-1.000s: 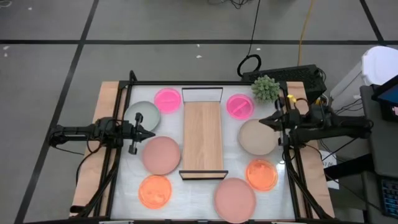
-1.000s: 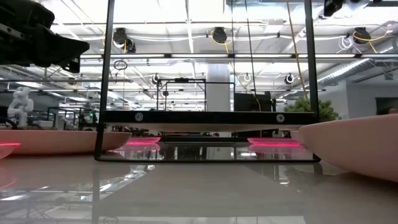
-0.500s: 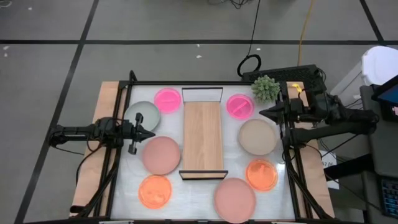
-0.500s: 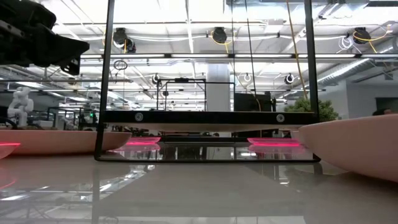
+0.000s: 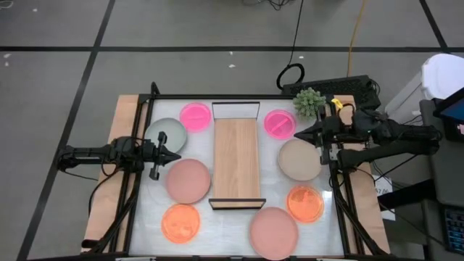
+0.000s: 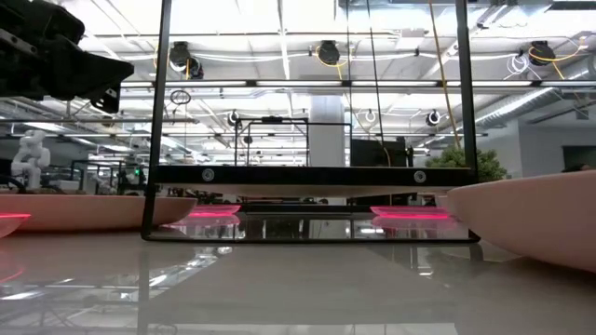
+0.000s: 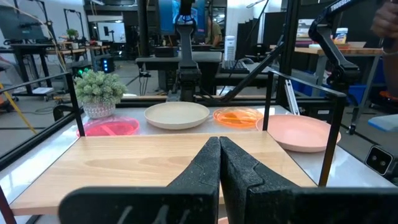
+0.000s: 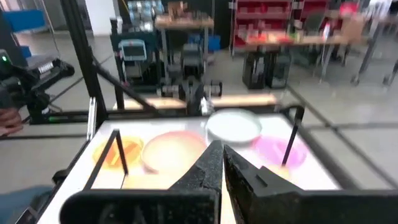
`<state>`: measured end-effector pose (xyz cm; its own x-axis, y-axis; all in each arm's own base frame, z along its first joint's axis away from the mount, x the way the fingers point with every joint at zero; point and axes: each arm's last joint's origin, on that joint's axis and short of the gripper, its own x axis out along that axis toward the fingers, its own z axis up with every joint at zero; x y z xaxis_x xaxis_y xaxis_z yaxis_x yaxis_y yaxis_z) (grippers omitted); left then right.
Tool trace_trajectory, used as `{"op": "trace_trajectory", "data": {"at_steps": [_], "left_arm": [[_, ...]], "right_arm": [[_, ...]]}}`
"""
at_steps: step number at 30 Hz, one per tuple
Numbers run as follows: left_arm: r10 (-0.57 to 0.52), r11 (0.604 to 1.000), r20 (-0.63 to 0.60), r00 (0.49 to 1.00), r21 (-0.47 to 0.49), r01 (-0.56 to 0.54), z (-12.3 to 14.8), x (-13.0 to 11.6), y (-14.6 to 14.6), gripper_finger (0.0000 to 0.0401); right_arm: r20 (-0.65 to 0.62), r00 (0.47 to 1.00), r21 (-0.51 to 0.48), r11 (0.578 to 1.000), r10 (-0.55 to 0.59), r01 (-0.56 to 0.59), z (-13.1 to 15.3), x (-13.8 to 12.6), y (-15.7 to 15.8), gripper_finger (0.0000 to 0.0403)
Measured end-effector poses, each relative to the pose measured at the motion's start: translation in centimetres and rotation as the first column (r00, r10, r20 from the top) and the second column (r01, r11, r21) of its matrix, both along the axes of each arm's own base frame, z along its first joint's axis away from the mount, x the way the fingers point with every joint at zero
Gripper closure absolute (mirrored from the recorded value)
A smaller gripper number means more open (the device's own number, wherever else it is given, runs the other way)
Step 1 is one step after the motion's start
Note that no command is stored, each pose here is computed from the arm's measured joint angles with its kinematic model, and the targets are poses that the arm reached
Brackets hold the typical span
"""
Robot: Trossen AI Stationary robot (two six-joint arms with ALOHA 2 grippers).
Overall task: Place and stack plates onto a shelf
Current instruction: Put the brown plate on the shelf
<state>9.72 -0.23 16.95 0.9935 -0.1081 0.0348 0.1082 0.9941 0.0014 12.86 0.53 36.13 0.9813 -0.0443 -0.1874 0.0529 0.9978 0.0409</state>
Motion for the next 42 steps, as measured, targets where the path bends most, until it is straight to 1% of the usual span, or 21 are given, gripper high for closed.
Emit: {"op": "trace_trajectory", "data": {"at_steps": [4, 10, 13, 16, 18, 20, 24, 27, 30, 38, 42], "left_arm": [[0.0, 1.0, 0.0, 1.0, 0.0, 0.0, 0.0, 0.0, 0.0, 0.0398], [0.0, 1.0, 0.0, 1.0, -0.002, 0.0, 0.0, 0.0, 0.0, 0.0398], [0.0, 1.0, 0.0, 1.0, -0.002, 0.0, 0.0, 0.0, 0.0, 0.0398], [0.0, 1.0, 0.001, 1.0, 0.0, 0.0, 0.0, 0.0, 0.0, 0.0398], [0.001, 1.0, 0.004, 1.0, 0.013, -0.001, 0.0, 0.0, 0.0, 0.0397], [0.001, 1.0, 0.006, 1.0, 0.028, -0.001, 0.0, 0.0, 0.0, 0.0398], [0.001, 1.0, 0.026, 1.0, 0.031, -0.002, 0.2, 0.0, 0.0, 0.0397], [0.001, 1.0, 0.051, 0.999, 0.031, -0.002, 0.5, 0.0, 0.0, 0.0398], [-0.001, 1.0, 0.054, 0.999, -0.003, 0.001, 0.5, 0.0, 0.0, 0.0398], [-0.005, 0.994, 0.062, 0.998, -0.11, 0.012, 0.7, 0.0, 0.0, 0.0398], [0.016, 0.994, 0.082, 0.996, -0.112, -0.007, 1.9, -0.3, 0.1, 0.0398]], "right_arm": [[-0.082, 0.997, 0.024, 1.0, -0.005, 0.007, -0.8, 0.1, 0.0, 0.0403], [-0.13, 0.991, 0.066, 0.998, -0.015, 0.023, -1.3, 0.6, 0.0, 0.0403], [-0.181, 0.983, 0.063, 0.998, -0.017, 0.029, -1.8, 0.9, 0.1, 0.0403], [-0.281, 0.957, 0.044, 0.995, -0.07, 0.086, -2.8, 1.1, -0.1, 0.0403], [-0.355, 0.929, 0.05, 0.99, -0.106, 0.132, -3.6, 1.2, -0.1, 0.0403], [-0.42, 0.9, 0.056, 0.986, -0.119, 0.157, -4.2, 1.2, -0.2, 0.0403], [-0.485, 0.859, 0.053, 0.975, -0.165, 0.217, -4.9, 1.5, -0.2, 0.0403], [-0.5, 0.846, 0.055, 0.969, -0.182, 0.241, -5.2, 1.8, -0.2, 0.0403], [-0.497, 0.848, 0.058, 0.968, -0.183, 0.242, -5.5, 2.0, -0.2, 0.0403], [-0.494, 0.852, 0.044, 0.974, -0.171, 0.221, -9.2, 2.6, -0.2, 0.0403], [-0.505, 0.846, 0.04, 0.974, -0.171, 0.221, -10.6, 2.5, -0.2, 0.0403]]}}
